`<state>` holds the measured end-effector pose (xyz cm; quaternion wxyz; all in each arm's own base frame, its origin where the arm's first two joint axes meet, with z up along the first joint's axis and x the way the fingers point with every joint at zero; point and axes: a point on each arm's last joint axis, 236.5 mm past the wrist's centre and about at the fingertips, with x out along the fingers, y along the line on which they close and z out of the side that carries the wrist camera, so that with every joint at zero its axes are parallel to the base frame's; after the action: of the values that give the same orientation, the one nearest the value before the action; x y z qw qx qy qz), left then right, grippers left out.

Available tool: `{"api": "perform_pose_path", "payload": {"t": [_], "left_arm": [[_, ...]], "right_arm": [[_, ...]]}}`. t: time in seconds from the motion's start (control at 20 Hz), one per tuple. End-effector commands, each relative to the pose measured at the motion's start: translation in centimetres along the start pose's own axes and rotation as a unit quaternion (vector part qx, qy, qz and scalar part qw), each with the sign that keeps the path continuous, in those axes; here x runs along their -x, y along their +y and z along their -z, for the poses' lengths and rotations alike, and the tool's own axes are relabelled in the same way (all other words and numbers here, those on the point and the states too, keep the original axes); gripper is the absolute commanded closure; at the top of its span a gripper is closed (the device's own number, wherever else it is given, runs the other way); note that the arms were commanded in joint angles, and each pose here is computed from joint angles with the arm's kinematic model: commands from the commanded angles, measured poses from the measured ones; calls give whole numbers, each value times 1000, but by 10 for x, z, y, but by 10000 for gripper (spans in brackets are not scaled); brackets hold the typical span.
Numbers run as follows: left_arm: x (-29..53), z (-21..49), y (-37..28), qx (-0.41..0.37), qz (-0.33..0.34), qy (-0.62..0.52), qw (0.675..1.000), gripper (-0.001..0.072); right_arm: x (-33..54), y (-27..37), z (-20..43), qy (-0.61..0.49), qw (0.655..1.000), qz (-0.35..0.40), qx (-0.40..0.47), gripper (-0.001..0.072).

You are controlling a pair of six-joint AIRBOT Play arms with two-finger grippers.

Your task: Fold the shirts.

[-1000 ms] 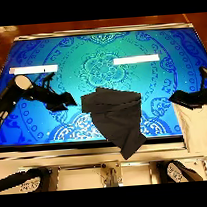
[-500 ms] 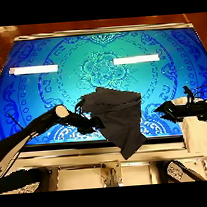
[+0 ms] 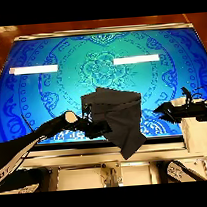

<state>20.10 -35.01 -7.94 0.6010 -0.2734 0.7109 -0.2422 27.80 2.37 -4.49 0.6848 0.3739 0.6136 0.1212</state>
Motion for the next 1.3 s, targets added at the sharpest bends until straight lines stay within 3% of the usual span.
{"api": "perform_pose_path", "payload": {"t": [0.0,0.45,0.6,0.65,0.7,1.2,1.25], "left_arm": [[0,17,11,-14,-20,26,999,12],[-38,-14,16,54,-8,-47,997,16],[-36,-32,9,76,9,-82,994,358],[-35,-32,7,71,11,-82,994,533],[-35,-31,4,62,12,-79,995,661],[1,-23,-33,-53,39,-95,993,668],[2,-23,-34,-62,38,-97,993,668]], "right_arm": [[-3,-3,4,11,1000,13,11,75],[-50,34,15,32,995,48,84,76],[-57,38,17,35,994,55,91,75],[-60,35,18,38,994,62,87,75],[-63,32,20,45,993,67,83,75],[-126,16,47,118,986,101,63,93],[-128,17,50,122,985,103,63,255]]}}
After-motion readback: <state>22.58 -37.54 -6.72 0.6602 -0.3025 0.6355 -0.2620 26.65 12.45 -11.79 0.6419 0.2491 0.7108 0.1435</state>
